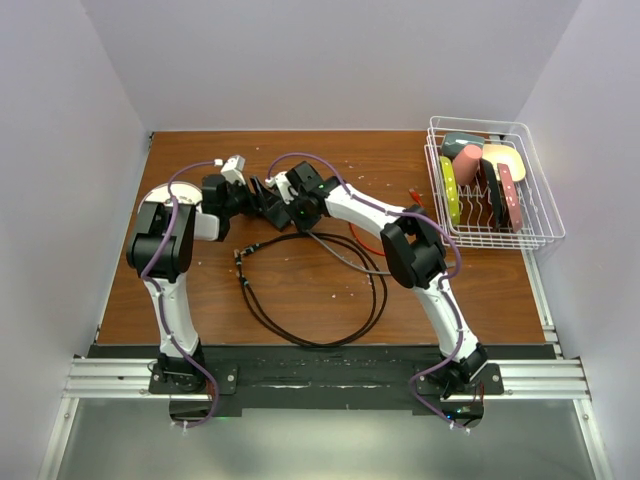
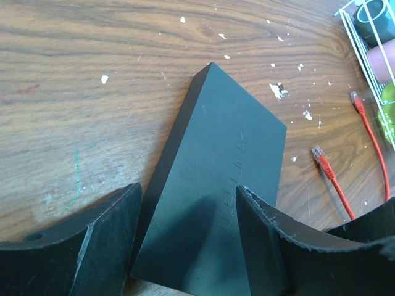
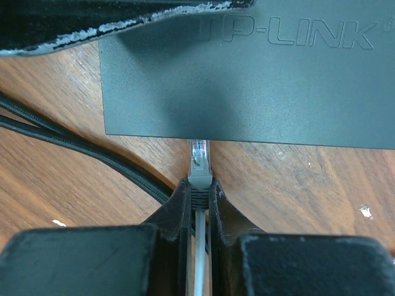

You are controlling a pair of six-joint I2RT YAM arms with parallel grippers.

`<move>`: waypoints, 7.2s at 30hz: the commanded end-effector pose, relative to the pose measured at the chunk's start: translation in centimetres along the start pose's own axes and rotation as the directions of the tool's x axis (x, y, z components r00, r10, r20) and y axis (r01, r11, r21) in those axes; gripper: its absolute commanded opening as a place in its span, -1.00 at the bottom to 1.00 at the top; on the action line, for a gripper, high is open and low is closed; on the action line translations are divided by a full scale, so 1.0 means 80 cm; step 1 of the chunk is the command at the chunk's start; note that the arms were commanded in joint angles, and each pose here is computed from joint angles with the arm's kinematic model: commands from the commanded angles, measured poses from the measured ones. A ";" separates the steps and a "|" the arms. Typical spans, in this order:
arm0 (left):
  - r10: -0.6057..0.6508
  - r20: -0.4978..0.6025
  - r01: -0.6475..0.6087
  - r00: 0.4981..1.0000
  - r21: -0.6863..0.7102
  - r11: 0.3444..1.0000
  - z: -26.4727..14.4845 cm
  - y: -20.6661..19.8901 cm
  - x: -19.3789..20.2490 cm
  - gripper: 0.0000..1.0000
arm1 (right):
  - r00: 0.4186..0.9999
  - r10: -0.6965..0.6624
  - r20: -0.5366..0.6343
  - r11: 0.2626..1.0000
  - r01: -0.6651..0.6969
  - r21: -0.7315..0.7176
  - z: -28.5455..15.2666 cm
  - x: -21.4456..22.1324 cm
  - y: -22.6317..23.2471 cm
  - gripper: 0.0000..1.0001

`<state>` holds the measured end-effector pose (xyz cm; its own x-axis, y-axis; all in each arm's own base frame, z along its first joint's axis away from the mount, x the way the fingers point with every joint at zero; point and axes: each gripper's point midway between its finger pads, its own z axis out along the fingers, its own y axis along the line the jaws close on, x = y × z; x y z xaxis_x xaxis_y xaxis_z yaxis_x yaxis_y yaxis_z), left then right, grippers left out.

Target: Insert the plug into the switch port

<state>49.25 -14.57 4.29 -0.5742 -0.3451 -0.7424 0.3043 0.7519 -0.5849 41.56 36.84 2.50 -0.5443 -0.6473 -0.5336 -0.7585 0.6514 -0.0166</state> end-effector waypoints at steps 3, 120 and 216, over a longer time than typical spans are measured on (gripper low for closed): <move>0.020 0.038 -0.022 0.999 0.052 0.998 0.009 -0.011 -0.020 0.33 | 0.997 0.014 -0.078 1.000 -0.013 0.017 0.008 0.027 -0.003 -1.00; 0.042 -0.280 0.039 0.959 0.278 0.960 0.016 -0.063 0.079 -0.36 | 0.887 0.044 0.459 0.992 -0.092 0.084 -0.024 -0.156 -0.009 -1.00; 0.140 0.041 -0.143 0.989 0.077 0.987 -0.165 -0.157 -0.034 0.48 | 0.863 0.393 0.317 0.764 -0.498 0.410 -0.079 0.078 -0.123 -0.03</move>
<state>37.16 -15.37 15.76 -0.5502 -0.2538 -0.7955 0.3895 0.7647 -0.5134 42.53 23.84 4.81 -0.6609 -0.2231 -0.7165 -0.2001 0.9726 -0.1182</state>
